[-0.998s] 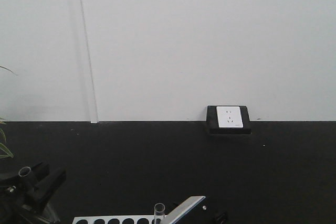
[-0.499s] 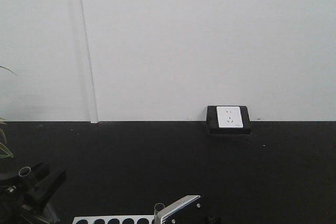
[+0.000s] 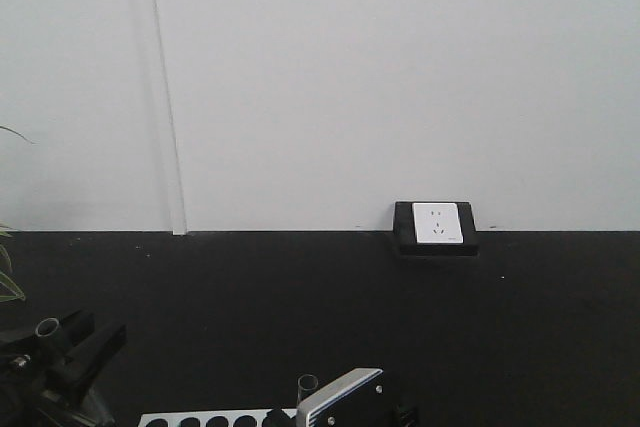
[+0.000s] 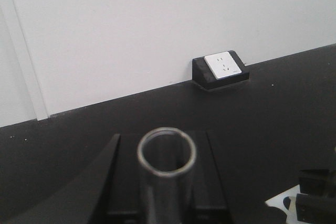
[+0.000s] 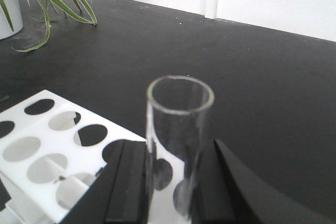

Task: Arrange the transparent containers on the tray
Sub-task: 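Grasp a second clear glass tube in the rack with the right gripper, then lift the second tube out of the rack with the right gripper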

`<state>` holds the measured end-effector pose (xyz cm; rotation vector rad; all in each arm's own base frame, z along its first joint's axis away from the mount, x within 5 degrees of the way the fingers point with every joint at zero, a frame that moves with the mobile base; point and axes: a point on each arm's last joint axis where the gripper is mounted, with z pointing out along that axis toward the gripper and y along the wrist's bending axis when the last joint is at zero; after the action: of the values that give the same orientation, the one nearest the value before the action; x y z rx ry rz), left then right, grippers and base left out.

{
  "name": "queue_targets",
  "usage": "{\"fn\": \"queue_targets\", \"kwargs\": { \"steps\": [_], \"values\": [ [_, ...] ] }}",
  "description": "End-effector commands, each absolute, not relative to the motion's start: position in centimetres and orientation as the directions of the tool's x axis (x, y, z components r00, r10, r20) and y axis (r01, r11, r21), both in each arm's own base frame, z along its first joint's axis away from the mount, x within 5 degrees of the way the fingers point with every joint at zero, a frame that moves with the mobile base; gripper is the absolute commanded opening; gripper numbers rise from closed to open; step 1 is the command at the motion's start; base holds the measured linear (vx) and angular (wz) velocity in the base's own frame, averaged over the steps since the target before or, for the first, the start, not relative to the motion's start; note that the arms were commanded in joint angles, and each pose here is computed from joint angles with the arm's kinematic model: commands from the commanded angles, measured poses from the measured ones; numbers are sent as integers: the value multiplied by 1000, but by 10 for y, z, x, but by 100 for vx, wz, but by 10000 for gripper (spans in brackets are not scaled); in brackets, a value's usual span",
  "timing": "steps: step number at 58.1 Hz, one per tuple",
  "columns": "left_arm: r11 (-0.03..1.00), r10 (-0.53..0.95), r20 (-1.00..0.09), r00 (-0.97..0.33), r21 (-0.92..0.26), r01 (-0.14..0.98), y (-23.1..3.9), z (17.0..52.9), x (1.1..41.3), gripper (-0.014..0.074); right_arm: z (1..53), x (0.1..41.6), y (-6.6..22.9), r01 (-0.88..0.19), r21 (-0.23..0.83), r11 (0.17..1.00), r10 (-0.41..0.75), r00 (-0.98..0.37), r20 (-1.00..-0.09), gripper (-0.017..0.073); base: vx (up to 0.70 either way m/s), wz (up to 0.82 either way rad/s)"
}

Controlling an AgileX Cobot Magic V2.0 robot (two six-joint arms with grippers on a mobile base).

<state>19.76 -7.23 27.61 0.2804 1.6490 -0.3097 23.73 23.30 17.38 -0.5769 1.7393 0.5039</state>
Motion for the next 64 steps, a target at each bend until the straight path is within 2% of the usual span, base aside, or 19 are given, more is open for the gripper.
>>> {"fn": "queue_targets", "kwargs": {
  "steps": [1,12,17,27,35,50,64],
  "values": [
    [927,-61,-998,15,-51,371,-74,298,198,59,214,239,233,-626,21,779,-18,-55,-998,66,0,0],
    [927,-61,-998,15,-51,371,-74,298,198,60,245,229,222,-621,-5,784,-34,-36,-999,16,0,0],
    [927,-60,-998,13,-51,371,-74,298,198,62,262,223,216,-621,27,784,-26,-76,-997,17,0,0],
    [927,-32,-999,-14,-35,374,-74,295,198,62,302,217,216,-663,-4,749,-80,-85,-993,20,0,0],
    [927,-38,-999,-25,-45,372,-74,294,198,65,337,215,218,-684,3,730,-67,-76,-995,20,0,0],
    [932,-32,-999,15,-25,362,-67,339,183,66,363,205,211,-707,11,708,-76,-92,-993,20,0,0],
    [945,25,-997,-69,1,326,-57,360,164,66,375,190,199,-720,27,694,-79,-114,-990,20,0,0]
  ]
}}
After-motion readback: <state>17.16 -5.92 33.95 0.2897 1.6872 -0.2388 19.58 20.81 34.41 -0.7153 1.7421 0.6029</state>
